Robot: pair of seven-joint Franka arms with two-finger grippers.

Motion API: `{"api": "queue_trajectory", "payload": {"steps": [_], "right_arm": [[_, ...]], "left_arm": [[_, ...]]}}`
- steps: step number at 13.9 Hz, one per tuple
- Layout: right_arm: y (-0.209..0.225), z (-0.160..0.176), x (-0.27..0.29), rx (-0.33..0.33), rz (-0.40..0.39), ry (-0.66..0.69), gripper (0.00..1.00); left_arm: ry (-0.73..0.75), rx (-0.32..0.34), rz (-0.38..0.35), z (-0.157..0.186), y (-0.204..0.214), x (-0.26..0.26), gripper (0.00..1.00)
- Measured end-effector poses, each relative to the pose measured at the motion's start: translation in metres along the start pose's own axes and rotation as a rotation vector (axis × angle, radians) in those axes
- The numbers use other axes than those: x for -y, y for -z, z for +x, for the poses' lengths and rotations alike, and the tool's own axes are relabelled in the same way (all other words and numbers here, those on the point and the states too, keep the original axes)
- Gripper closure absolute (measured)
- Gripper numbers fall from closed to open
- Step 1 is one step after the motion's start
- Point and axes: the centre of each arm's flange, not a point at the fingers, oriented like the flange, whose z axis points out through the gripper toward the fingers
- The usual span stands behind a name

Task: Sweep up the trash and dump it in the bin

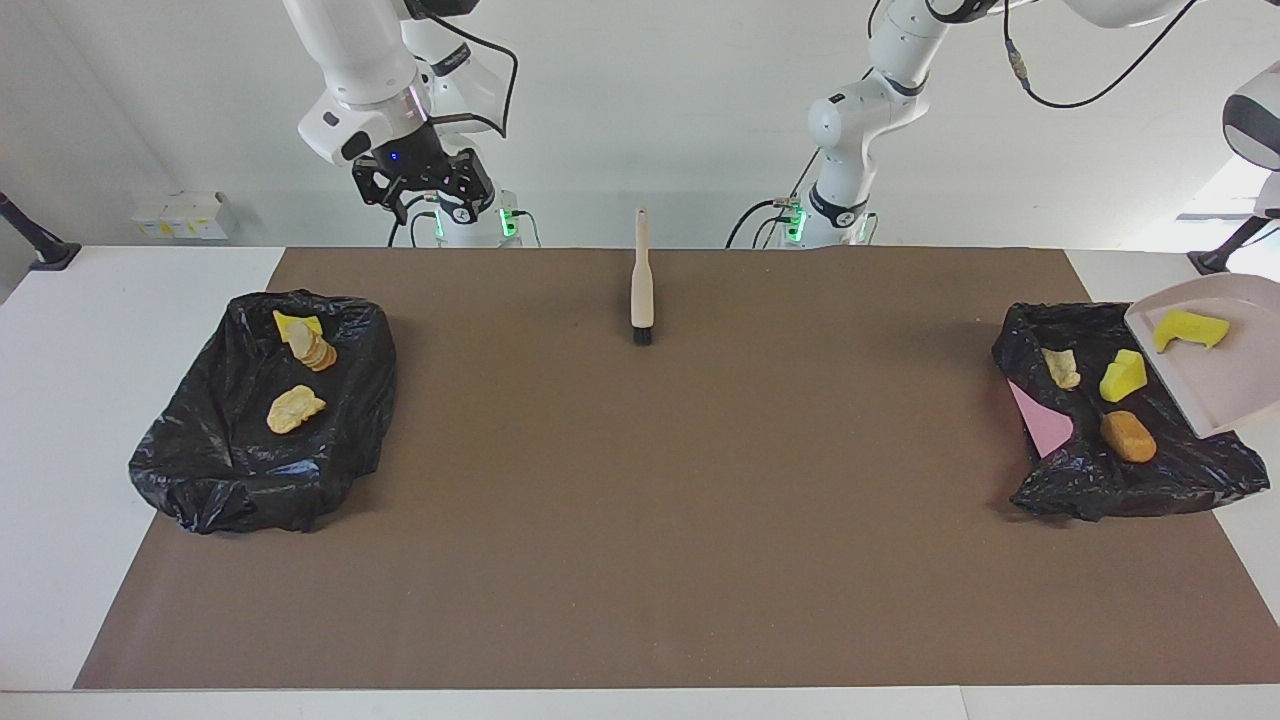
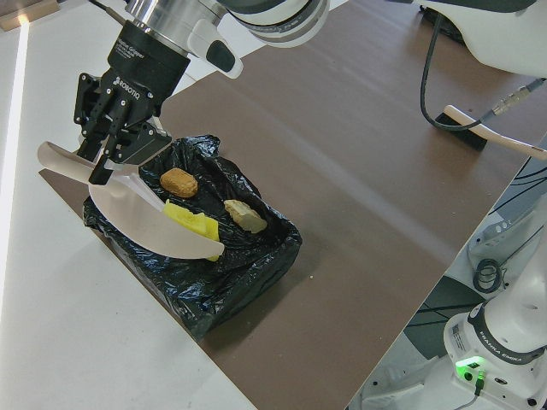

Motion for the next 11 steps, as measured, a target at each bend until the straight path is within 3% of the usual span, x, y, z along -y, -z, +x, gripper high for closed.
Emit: {"api": "queue_trajectory", "payload": {"steps": [5, 8, 11], "right_arm": [[0.006, 0.038, -0.029, -0.001, 0.005, -0.057, 0.0], [0.005, 0.044, -0.031, 0.001, 0.007, -0.064, 0.0], [0.009, 0.043, -0.03, -0.007, 0.008, -0.092, 0.0]], "left_arm": [[0.034, 0.065, -0.043, 0.027, 0.036, 0.003, 0.69], [0.026, 0.128, -0.052, 0.041, 0.058, 0.008, 0.69], [0.028, 0.136, -0.043, 0.045, 0.081, 0.006, 0.69]]}}
